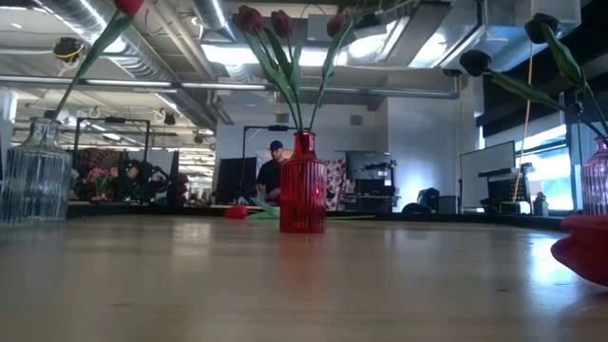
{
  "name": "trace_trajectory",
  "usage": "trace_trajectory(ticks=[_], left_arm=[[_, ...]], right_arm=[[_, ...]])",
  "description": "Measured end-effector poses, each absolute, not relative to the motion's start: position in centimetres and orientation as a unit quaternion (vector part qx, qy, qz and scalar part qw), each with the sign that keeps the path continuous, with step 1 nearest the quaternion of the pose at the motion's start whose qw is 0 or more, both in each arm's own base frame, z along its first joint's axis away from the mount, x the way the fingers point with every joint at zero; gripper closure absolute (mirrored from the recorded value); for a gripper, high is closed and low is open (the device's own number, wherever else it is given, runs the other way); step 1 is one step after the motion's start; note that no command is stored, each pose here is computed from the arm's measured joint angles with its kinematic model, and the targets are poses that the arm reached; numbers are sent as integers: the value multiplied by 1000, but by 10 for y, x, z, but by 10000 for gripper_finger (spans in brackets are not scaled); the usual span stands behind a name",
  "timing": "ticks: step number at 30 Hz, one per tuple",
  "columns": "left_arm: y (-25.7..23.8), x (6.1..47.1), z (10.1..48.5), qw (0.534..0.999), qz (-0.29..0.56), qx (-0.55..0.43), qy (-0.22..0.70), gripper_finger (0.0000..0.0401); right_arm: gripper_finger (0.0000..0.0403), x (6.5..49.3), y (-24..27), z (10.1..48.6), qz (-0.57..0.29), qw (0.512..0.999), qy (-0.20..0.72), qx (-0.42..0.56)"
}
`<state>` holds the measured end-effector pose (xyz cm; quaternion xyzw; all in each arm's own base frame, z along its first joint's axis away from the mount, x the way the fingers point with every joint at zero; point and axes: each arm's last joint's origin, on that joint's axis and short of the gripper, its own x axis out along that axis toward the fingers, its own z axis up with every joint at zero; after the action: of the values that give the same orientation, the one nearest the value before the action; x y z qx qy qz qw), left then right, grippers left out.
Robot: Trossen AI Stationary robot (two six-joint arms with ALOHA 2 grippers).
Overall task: Sort flowers into vase by color
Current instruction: Put the top red tulip into the transparent vase
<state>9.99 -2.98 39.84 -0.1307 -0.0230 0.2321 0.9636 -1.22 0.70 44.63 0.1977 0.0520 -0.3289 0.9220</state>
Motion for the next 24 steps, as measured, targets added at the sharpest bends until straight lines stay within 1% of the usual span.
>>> trace_trajectory(ticks=[3,6,8,11,15,19,22,24], left_arm=[[-34,131,403,952,274,-130,-45,281],[-29,160,414,947,283,-136,-74,285],[-19,181,414,941,301,-133,-76,290],[4,206,414,922,349,-150,-77,298],[45,227,421,890,400,-193,-104,304],[86,252,412,853,458,-226,-108,305],[111,265,407,836,483,-240,-104,303],[128,271,404,833,482,-255,-94,293]], right_arm=[[113,-11,7,451,-321,929,36,179],[113,-10,8,453,-295,938,28,181],[113,-10,8,453,-282,941,28,184],[113,-9,9,454,-273,944,23,183],[113,-10,8,454,-282,942,23,179],[113,-10,8,451,-286,940,37,184],[113,-11,9,447,-290,936,60,191],[113,-11,9,443,-288,936,79,186]])
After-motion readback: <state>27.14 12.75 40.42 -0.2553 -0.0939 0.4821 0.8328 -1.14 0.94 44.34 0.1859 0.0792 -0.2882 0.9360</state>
